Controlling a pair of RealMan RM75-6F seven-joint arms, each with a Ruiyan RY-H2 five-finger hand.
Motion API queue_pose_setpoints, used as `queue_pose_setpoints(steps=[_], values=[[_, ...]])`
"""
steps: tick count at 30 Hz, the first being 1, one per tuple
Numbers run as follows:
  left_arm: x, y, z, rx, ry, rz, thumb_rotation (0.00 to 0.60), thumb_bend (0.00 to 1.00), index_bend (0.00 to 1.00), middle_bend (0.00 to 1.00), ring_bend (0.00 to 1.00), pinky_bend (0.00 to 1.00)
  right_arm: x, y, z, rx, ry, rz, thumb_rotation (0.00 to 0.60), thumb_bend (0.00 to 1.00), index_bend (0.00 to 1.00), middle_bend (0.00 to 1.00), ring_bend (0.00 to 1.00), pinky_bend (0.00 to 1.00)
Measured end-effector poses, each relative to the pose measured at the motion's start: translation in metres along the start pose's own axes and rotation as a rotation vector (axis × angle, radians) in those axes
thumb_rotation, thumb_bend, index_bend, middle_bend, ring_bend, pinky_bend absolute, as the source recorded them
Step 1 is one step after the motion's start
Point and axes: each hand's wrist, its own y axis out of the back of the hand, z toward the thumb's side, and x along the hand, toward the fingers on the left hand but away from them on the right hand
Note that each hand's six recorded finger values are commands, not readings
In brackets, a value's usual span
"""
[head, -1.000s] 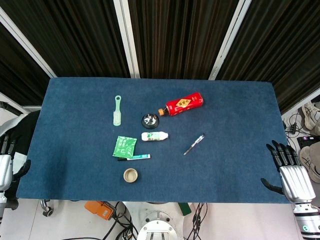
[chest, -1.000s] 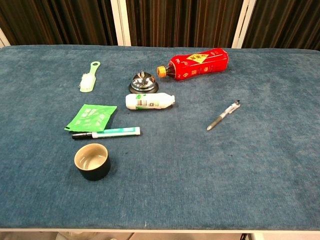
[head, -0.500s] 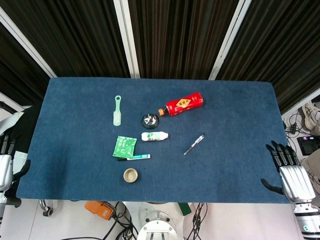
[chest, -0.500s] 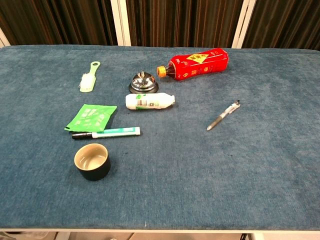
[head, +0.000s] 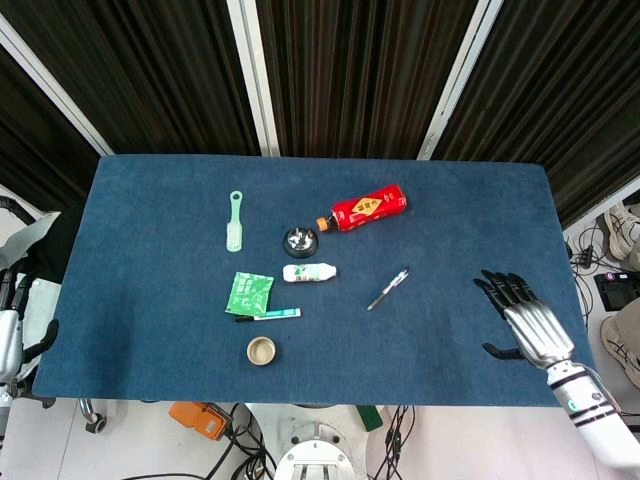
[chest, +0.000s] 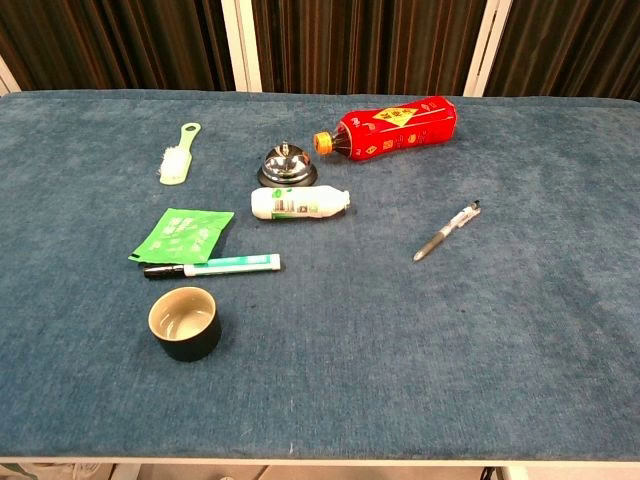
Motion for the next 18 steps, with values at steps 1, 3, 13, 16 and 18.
queue_pose_setpoints(steps=[1, 3, 13, 16, 18], values=[[0.000, 0.000, 0.000, 0.000, 0.001, 0.001, 0.600, 0.31, 0.14, 0.00, 0.04, 0.14, -0.011, 0.000, 0.002, 0.004, 0.016, 0.013, 0.600, 0.35, 0.20, 0.03, 0.06, 0.00], [-0.001, 0.001, 0.000, 0.001, 0.002, 0.002, 0.600, 0.31, 0.14, 0.00, 0.04, 0.14, -0.037, 0.000, 0.008, 0.018, 0.050, 0.037, 0.600, 0.35, 0.24, 0.03, 0.06, 0.00], [0.000, 0.000, -0.001, -0.002, 0.006, -0.004, 0.600, 0.31, 0.14, 0.00, 0.04, 0.14, -0.129, -0.020, 0.039, 0.049, 0.099, 0.083, 0.600, 0.44, 0.39, 0.03, 0.06, 0.00], [0.000, 0.000, -0.002, -0.006, 0.010, -0.004, 0.600, 0.31, 0.14, 0.00, 0.04, 0.14, -0.144, -0.030, 0.047, 0.060, 0.104, 0.101, 0.600, 0.46, 0.41, 0.03, 0.07, 0.01], [0.000, 0.001, -0.003, -0.007, 0.011, -0.004, 0.600, 0.31, 0.14, 0.00, 0.04, 0.14, -0.151, -0.037, 0.050, 0.071, 0.105, 0.116, 0.600, 0.47, 0.42, 0.03, 0.07, 0.01]])
